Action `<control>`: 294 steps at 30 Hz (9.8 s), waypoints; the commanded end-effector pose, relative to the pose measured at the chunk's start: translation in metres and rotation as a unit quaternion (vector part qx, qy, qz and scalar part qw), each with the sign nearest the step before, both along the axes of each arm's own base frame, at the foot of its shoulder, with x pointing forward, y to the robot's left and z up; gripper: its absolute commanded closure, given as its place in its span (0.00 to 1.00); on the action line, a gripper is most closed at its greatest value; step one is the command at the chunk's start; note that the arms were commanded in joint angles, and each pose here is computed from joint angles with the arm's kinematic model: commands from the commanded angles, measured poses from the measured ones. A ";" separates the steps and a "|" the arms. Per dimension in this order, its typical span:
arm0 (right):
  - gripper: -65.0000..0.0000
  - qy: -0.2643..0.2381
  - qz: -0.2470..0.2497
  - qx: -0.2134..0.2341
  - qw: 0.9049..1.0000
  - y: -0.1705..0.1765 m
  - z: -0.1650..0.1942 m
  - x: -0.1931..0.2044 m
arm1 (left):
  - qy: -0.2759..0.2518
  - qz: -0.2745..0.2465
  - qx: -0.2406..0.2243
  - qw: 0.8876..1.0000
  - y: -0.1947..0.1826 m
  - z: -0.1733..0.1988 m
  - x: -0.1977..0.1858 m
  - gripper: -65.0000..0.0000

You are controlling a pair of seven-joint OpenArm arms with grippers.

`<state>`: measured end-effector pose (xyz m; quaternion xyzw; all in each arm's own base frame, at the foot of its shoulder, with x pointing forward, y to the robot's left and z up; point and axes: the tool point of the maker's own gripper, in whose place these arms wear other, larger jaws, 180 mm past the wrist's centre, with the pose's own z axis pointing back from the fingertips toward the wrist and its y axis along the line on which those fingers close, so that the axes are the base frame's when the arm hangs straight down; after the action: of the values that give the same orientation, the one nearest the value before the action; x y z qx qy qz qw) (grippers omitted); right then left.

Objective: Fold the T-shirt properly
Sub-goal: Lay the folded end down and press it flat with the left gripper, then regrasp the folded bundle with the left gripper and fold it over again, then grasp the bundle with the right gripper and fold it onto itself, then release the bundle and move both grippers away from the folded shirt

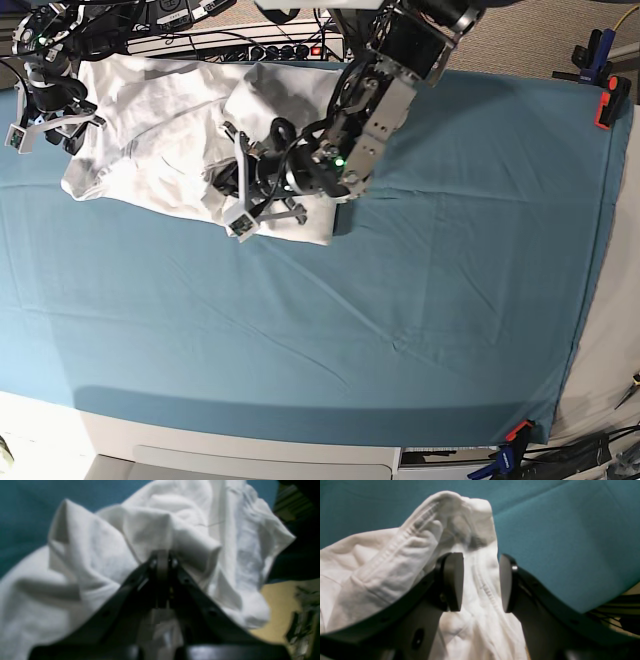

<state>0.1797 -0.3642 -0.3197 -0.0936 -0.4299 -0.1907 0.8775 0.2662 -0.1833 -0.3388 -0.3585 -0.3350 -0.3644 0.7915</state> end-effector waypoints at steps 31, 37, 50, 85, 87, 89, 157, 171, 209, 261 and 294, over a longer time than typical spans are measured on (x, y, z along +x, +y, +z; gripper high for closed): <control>0.63 -0.031 0.010 -0.009 0.999 -0.001 0.016 0.009 | 0.049 0.007 0.111 0.993 0.090 -0.028 0.000 1.00; 0.63 -0.033 0.010 -0.008 0.999 -0.001 0.016 0.010 | 0.061 -0.009 0.055 0.997 0.061 -0.018 -0.016 1.00; 0.63 -0.033 0.010 -0.008 0.999 -0.001 0.016 0.010 | 0.046 -0.001 -0.041 0.998 0.003 0.021 -0.010 1.00; 0.63 -0.036 0.010 -0.009 0.999 -0.001 0.017 0.012 | -0.169 0.038 0.016 0.985 0.030 0.093 0.048 1.00; 0.63 -0.036 0.010 -0.009 0.999 -0.001 0.017 0.012 | -0.148 0.055 0.053 0.986 0.050 0.069 0.048 1.00; 0.63 -0.036 0.010 -0.009 0.999 -0.001 0.017 0.012 | -0.127 0.066 0.088 0.986 0.067 0.044 0.041 1.00; 0.63 -0.044 0.011 -0.009 0.999 -0.001 0.020 0.013 | -0.054 -0.103 0.052 0.992 -0.025 0.011 -0.113 1.00; 0.52 0.010 -0.036 0.022 0.999 -0.111 0.033 -0.023 | -0.085 -0.125 0.107 0.983 -0.013 0.003 -0.102 0.54; 0.98 0.006 0.261 0.388 0.884 0.076 -0.044 0.028 | -0.121 -0.071 0.128 0.982 -0.002 0.019 -0.081 0.61; 0.59 0.000 0.325 0.108 0.940 0.298 -0.013 0.074 | -0.128 0.162 0.370 0.906 0.299 -0.009 -0.042 0.61; 0.59 -0.179 0.524 0.289 0.781 0.388 0.081 0.056 | -0.098 0.194 0.207 0.954 0.315 0.040 -0.030 0.61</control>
<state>0.2328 0.0212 -0.2578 0.4267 -0.4604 0.1698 0.7597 0.2327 0.1326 -0.3082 -0.0779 -0.3750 -0.2945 0.8755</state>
